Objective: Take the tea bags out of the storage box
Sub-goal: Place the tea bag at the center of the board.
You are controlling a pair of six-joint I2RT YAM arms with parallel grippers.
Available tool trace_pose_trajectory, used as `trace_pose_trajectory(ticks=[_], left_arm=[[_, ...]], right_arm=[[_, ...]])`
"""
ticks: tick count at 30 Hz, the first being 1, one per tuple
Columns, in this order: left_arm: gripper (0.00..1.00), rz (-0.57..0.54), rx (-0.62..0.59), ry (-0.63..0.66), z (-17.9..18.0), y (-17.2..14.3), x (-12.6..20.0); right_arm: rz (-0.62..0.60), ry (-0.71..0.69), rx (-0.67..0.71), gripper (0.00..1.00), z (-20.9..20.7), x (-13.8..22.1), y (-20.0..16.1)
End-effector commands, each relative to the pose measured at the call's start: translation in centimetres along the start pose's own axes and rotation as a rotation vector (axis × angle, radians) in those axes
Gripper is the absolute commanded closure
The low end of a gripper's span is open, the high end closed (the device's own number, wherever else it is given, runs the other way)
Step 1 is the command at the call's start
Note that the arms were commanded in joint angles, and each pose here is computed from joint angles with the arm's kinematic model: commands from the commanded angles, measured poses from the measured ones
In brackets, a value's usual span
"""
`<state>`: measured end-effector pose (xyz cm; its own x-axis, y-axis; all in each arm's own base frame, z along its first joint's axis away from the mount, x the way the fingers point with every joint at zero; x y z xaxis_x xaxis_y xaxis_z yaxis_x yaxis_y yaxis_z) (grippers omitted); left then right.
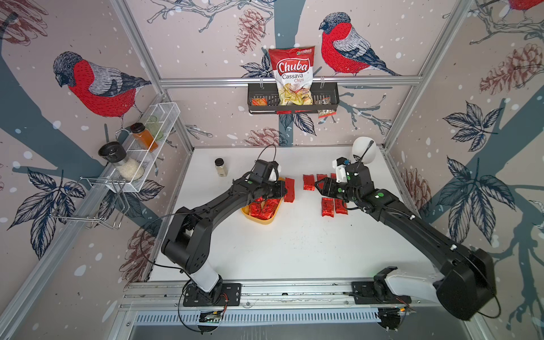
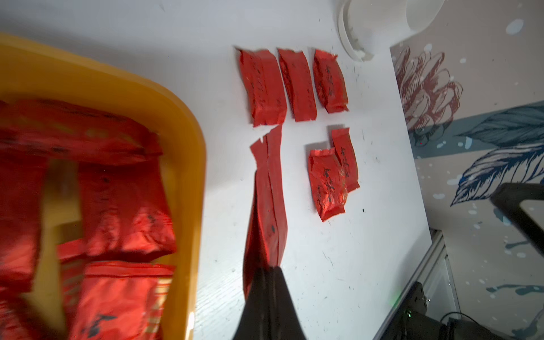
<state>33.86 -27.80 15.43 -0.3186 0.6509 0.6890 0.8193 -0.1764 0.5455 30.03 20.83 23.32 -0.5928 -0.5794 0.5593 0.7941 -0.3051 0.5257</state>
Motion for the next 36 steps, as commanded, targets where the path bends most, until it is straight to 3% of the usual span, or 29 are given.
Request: trace_pose_trajectory(ticks=[1, 9, 19, 21, 23, 27, 36], left_arm=[[1.0, 0.032, -0.006, -0.062, -2.0, -0.4, -2.4], [1.0, 0.141, -0.018, -0.094, -3.6, -2.7, -8.8], [1.0, 0.174, 0.006, -0.106, -3.1, -3.2, -11.5], [0.93, 0.176, 0.01, -0.096, -2.9, -3.2, -11.8], [0.77, 0.166, 0.009, -0.076, -2.8, -2.9, -11.4], [0.67, 0.118, -0.015, -0.041, -3.1, -1.3, -9.6], [0.63, -0.014, -0.026, 0.078, -1.4, 1.4, -2.1]], right_arm=[[-0.009, -0.02, 0.004, 0.41, -1.0, 0.8, -0.2], [-0.034, -0.038, -0.014, 0.4, -2.6, 2.1, -0.5], [-0.026, -0.05, -0.02, 0.4, -3.4, 1.8, -0.6], [-0.021, -0.046, -0.021, 0.4, -3.3, 1.7, -0.7], [-0.018, -0.041, -0.019, 0.4, -3.2, 1.7, -0.6], [-0.017, -0.03, -0.019, 0.39, -2.8, 1.6, -0.3], [0.011, 0.012, -0.008, 0.39, -0.4, -0.5, 0.0]])
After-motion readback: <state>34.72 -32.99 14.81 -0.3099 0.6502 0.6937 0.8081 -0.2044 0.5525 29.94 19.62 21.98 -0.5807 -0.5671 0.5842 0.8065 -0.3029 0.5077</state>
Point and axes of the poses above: each gripper's point midway between its finger pads, its own x axis back along the fingers, its own z axis along the line the jaws close on, y = z × x, the point moved 2 cm from there along x, back along the fingers, and after that the axes turned 11 degrees about -x, right-handed, at the moved point
